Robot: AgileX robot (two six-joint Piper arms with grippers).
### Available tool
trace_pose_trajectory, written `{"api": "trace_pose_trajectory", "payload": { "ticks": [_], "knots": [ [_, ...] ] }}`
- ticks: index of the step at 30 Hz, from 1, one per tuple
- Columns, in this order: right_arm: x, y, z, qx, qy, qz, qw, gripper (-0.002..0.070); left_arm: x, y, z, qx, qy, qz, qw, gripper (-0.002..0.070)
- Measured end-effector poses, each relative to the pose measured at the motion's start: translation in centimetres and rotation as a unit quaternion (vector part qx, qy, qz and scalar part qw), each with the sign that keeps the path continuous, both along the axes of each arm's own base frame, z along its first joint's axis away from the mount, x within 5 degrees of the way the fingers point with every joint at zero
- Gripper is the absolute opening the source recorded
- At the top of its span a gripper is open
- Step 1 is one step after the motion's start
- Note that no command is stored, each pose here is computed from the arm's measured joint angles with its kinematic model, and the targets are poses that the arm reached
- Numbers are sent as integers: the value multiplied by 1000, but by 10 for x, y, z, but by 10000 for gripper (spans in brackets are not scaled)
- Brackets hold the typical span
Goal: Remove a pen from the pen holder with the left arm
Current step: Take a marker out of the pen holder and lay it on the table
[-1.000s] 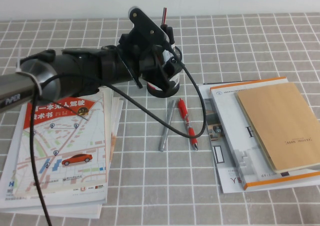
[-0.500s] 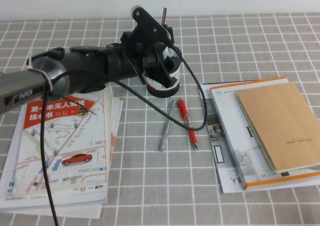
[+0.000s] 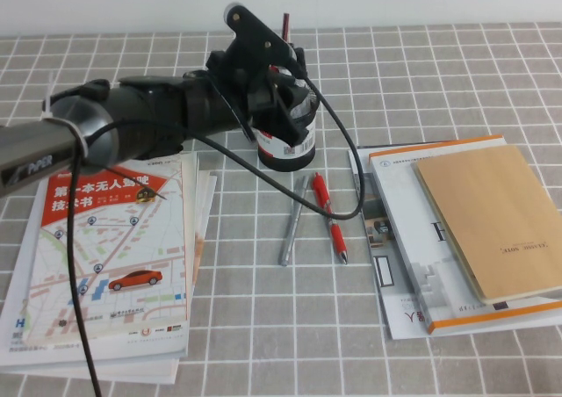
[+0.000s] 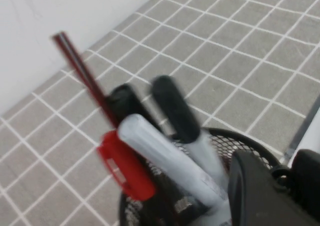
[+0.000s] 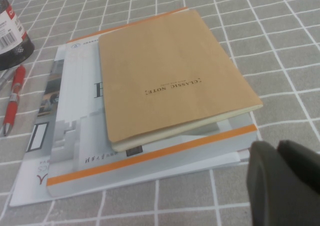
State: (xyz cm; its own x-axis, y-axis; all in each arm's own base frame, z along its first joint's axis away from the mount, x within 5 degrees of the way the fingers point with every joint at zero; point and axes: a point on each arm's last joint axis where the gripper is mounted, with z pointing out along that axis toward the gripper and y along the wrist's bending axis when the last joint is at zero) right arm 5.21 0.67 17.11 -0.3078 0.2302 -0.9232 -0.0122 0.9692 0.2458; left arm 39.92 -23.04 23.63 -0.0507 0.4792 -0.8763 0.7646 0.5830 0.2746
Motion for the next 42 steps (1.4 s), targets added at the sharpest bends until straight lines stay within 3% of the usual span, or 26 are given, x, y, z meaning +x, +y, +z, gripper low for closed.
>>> {"api": "trace_pose_trajectory", "payload": {
  "ticks": [6, 15, 20, 23, 28, 33, 38, 42],
  "knots": [
    [0, 0, 0, 0, 0, 0, 1000, -13, -7, 11, 40, -20, -28, 43, 998, 115],
    [0, 0, 0, 0, 0, 0, 1000, -13, -50, 34, 142, -148, -67, 77, 984, 115],
    [0, 0, 0, 0, 0, 0, 1000, -13, -89, 53, 197, -212, -95, 73, 970, 115],
    [0, 0, 0, 0, 0, 0, 1000, -13, -118, 62, 212, -227, -91, 46, 969, 115],
    [0, 0, 0, 0, 0, 0, 1000, -13, -163, 76, 187, -185, -39, 13, 982, 115],
    [0, 0, 0, 0, 0, 0, 1000, -13, -186, 94, 131, -156, 17, 55, 986, 115],
    [0, 0, 0, 0, 0, 0, 1000, -13, -182, 95, 91, -164, 62, 86, 981, 115],
    [0, 0, 0, 0, 0, 0, 1000, -13, -163, 85, 71, -126, 60, 75, 987, 115]
  ]
}}
